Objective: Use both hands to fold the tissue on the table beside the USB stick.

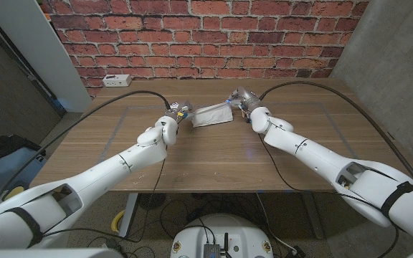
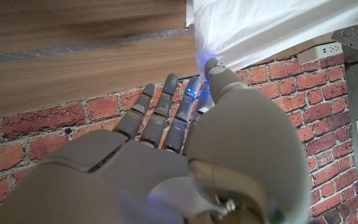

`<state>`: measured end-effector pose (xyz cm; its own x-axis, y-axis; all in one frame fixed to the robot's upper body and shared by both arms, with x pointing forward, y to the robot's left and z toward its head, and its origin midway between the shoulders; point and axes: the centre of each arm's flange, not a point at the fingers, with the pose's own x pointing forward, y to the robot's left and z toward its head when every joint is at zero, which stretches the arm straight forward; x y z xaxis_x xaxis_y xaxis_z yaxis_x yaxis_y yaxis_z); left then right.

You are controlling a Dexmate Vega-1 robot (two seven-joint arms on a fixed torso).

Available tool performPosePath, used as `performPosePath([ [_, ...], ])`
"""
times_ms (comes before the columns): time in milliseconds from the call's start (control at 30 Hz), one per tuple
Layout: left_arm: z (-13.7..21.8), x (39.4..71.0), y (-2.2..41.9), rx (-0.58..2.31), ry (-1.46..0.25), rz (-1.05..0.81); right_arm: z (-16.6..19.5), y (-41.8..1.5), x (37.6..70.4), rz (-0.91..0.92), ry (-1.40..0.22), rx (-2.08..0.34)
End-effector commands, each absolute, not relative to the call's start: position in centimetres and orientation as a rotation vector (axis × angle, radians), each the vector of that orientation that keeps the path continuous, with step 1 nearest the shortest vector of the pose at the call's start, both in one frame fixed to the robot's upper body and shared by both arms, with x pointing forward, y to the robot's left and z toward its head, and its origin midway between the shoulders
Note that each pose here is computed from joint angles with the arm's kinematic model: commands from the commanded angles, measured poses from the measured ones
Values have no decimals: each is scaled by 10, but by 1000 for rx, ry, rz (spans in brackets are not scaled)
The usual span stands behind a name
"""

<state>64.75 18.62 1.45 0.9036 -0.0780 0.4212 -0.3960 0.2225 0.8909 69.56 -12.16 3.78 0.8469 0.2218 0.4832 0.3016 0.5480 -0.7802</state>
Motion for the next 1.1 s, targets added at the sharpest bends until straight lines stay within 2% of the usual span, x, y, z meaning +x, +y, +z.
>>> performPosePath([
  [33, 17, 660, 181, 1393, -397, 278, 40, -120, 709, -46, -577, -1024],
  [633, 14, 672, 177, 1466, -389, 381, 40, -115, 720, -42, -544, -1065],
  [1100, 13, 658, 180, 1467, -433, 549, 40, -112, 719, -18, -565, -1046],
])
